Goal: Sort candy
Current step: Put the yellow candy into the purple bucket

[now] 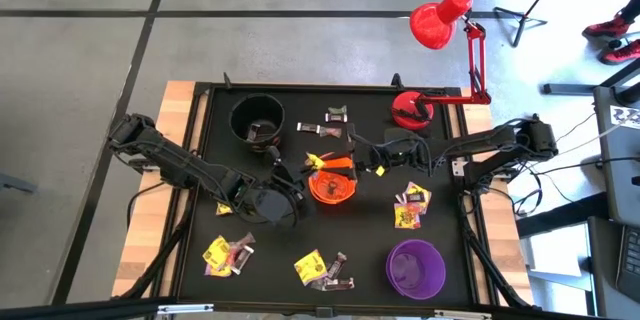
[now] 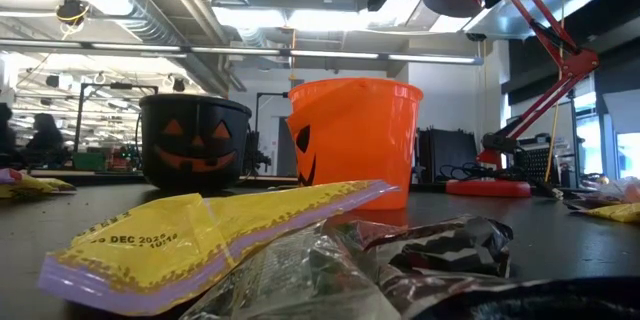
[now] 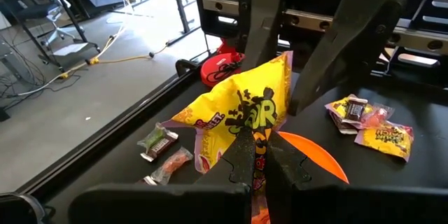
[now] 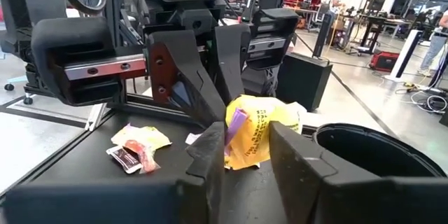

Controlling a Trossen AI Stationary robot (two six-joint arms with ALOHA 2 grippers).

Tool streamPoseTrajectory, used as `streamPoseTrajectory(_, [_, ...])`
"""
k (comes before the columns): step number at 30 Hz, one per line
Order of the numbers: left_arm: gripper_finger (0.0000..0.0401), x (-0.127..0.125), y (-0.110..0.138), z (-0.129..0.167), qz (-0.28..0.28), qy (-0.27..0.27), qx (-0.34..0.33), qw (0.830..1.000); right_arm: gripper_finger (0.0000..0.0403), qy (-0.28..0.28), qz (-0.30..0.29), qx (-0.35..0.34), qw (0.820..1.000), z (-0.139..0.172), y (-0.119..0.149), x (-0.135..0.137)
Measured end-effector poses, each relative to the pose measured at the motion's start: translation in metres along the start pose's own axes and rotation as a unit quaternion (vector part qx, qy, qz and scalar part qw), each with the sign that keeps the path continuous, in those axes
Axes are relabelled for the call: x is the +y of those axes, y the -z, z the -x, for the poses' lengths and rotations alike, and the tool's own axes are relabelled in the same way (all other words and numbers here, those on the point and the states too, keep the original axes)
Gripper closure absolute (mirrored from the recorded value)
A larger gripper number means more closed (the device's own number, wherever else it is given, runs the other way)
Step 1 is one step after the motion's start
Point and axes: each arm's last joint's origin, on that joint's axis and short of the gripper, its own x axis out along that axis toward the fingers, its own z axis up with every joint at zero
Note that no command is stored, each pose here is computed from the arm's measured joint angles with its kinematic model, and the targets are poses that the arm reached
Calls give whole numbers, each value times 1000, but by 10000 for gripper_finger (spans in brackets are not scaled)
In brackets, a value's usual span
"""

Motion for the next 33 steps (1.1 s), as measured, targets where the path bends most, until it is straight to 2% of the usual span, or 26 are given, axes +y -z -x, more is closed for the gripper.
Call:
streamPoseTrajectory(10, [397, -1, 1, 0, -1, 13, 8, 1000, 397, -28, 0, -3, 1000, 0, 0, 2])
streamPoseTrajectory(15, [382, -1, 1, 0, 16, 14, 10, 1000, 396, -30, 1, -4, 1000, 0, 0, 2])
streamPoseTrajectory(22, [306, -2, 3, 3, -1, 23, 15, 1000, 401, -32, 1, -4, 999, 0, 0, 2])
streamPoseTrajectory(27, [260, -5, 4, 11, -22, 2, -4, 1000, 402, -33, 1, 1, 999, 1, 0, 2])
streamPoseTrajectory(33, [241, -7, 1, 31, -28, -19, -34, 999, 402, -35, -2, 15, 999, 9, -6, 2])
